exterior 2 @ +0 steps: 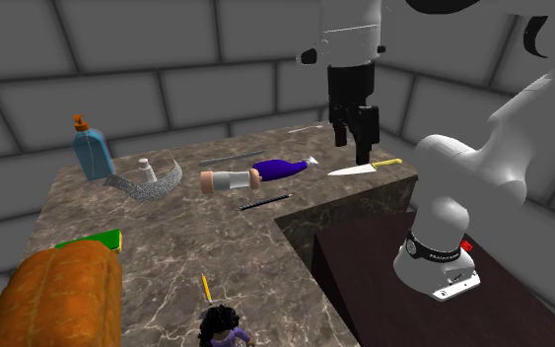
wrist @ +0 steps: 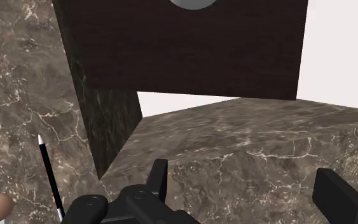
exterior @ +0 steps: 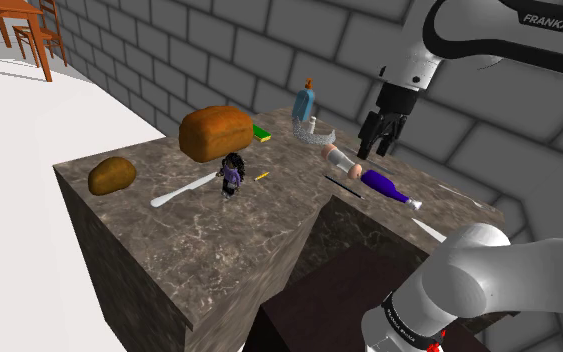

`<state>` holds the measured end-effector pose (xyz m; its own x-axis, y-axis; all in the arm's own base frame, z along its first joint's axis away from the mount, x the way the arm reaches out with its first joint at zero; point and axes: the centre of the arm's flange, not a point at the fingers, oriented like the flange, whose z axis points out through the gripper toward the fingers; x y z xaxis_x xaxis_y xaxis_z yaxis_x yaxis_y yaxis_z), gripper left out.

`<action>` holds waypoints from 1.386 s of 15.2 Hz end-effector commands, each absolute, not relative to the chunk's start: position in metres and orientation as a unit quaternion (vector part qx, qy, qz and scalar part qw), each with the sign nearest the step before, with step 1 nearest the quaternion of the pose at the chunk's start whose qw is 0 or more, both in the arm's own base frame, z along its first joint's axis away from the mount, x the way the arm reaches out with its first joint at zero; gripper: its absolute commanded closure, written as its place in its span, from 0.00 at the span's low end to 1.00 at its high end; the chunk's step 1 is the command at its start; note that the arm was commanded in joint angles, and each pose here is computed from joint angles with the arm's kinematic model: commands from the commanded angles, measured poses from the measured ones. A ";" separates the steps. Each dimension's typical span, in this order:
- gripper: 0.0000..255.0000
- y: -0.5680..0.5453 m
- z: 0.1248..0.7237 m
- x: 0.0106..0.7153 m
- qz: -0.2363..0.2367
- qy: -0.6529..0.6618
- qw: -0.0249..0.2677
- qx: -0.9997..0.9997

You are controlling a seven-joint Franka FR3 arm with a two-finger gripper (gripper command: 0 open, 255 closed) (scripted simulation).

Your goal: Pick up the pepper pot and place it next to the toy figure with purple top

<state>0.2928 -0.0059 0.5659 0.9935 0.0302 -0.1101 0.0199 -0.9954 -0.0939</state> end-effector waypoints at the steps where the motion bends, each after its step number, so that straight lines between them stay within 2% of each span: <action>1: 0.00 -0.006 0.566 0.293 0.056 -0.013 0.046 -0.997; 21: 0.00 -0.172 0.432 0.401 -0.025 0.016 -0.009 -1.000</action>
